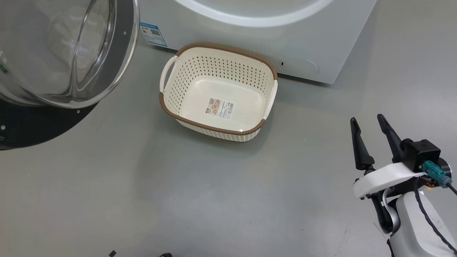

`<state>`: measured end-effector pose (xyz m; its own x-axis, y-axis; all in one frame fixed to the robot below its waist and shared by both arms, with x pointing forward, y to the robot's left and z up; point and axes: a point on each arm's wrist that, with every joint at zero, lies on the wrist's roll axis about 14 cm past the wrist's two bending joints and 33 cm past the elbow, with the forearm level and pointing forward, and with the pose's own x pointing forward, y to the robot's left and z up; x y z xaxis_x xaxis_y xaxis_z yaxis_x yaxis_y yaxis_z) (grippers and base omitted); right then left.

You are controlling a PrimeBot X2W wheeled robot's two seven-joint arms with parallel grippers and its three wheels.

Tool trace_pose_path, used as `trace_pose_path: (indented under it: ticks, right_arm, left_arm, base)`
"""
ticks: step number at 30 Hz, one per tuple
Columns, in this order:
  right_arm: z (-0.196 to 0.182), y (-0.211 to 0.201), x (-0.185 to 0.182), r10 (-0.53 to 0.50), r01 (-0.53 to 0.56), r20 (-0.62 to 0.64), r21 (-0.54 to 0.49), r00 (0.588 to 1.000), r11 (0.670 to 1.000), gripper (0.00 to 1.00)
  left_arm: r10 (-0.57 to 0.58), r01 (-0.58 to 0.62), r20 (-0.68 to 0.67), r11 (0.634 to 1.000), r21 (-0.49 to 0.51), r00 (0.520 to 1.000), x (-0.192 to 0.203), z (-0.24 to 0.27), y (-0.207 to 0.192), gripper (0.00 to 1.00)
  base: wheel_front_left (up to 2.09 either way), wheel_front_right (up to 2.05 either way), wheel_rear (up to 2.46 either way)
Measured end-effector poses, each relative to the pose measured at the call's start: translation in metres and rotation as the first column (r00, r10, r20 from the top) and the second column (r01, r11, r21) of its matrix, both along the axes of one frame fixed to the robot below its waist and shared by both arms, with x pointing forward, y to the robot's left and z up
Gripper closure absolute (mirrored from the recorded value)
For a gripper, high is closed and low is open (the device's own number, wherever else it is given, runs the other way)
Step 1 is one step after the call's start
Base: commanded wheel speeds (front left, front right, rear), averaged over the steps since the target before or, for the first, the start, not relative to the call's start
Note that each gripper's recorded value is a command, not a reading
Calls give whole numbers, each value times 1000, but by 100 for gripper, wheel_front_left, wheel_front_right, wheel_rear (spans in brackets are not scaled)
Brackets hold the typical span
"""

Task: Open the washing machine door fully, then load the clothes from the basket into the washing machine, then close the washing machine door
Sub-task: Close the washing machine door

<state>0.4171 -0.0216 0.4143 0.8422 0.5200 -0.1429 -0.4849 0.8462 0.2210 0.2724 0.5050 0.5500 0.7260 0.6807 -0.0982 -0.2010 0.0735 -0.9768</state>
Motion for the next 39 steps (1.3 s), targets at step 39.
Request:
trace_pose_path:
  ticks: [39]
  right_arm:
    - [19,19,-4,31,-33,39,29,999,999,0]
  left_arm:
    - [-493,496,58,867,-57,868,20,-14,-82,100]
  base:
    - [0,0,0]
